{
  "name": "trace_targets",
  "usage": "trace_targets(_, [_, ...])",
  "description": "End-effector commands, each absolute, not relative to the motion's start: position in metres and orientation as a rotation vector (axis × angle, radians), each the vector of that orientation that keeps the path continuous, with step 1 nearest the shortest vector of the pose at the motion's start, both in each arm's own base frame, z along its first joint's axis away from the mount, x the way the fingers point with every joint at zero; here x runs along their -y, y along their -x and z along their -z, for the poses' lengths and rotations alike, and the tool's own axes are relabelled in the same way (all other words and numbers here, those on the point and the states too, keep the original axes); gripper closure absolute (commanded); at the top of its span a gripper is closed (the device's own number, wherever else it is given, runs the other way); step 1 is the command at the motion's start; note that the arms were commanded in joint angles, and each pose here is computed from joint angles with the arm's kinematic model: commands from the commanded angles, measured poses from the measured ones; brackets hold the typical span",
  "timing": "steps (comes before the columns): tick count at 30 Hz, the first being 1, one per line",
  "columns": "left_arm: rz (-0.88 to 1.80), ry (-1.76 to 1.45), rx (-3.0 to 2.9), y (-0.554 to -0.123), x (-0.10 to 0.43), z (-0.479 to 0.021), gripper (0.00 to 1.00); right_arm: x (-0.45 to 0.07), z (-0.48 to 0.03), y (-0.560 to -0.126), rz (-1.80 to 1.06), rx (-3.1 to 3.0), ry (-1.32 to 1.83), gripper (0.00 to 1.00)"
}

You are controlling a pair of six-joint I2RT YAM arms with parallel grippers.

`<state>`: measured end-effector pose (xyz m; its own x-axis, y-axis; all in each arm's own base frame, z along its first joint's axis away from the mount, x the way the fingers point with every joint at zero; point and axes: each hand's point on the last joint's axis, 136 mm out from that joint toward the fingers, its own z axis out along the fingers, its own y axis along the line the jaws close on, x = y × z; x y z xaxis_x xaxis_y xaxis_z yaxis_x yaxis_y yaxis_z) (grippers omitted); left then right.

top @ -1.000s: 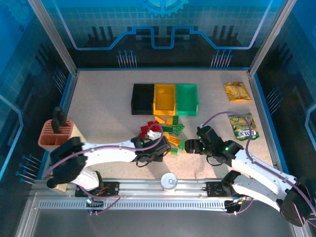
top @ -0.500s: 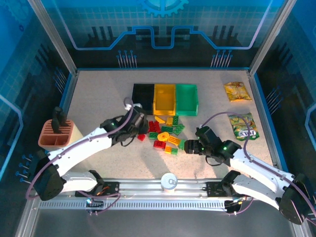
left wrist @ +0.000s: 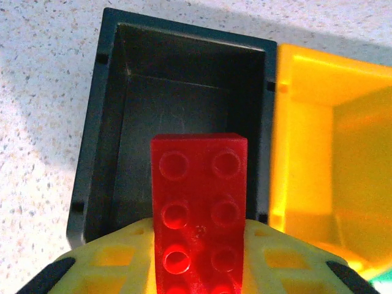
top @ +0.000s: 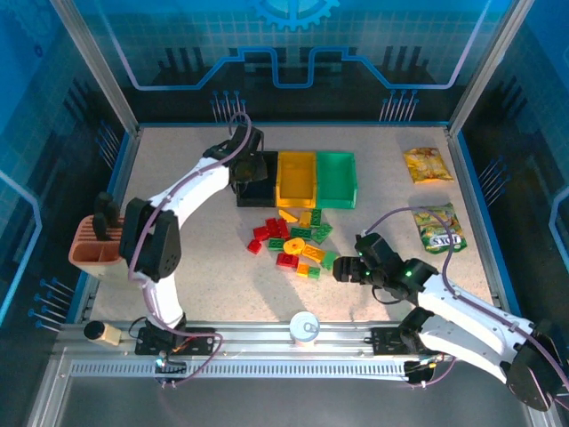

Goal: Sort the legos into containers by color

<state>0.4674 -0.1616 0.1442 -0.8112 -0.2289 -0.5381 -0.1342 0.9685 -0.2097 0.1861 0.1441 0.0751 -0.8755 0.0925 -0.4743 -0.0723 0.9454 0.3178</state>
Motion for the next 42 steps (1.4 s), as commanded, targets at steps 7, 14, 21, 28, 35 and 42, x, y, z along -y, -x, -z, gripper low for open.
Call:
trace_targets(7, [0.150,0.189,-2.629,-0.484,0.161,-0.117,0.67,-0.150,-0.078,-0.187,-0.456,-2.603,0.017,0.17])
trace_targets(14, [0.168,0.201,-2.596,-0.473,0.160,-0.139,0.32,-0.155,-0.075,-0.189,-0.467,-2.611,0.019,0.17])
trace_targets(21, [0.220,0.208,-2.497,-0.423,0.153,-0.174,0.29,-0.163,-0.076,-0.193,-0.468,-2.624,0.060,0.17])
trace_targets(28, [0.294,0.203,-2.514,-0.344,0.153,-0.150,0.30,-0.188,-0.087,-0.196,-0.512,-2.588,0.238,0.11])
trace_targets(35, [0.348,0.192,-2.600,-0.282,0.162,-0.094,0.32,-0.197,-0.084,-0.202,-0.485,-2.618,0.236,0.12])
trace_targets(42, [0.351,0.166,-2.674,-0.267,0.164,-0.061,0.35,-0.209,-0.078,-0.199,-0.505,-2.622,0.249,0.13])
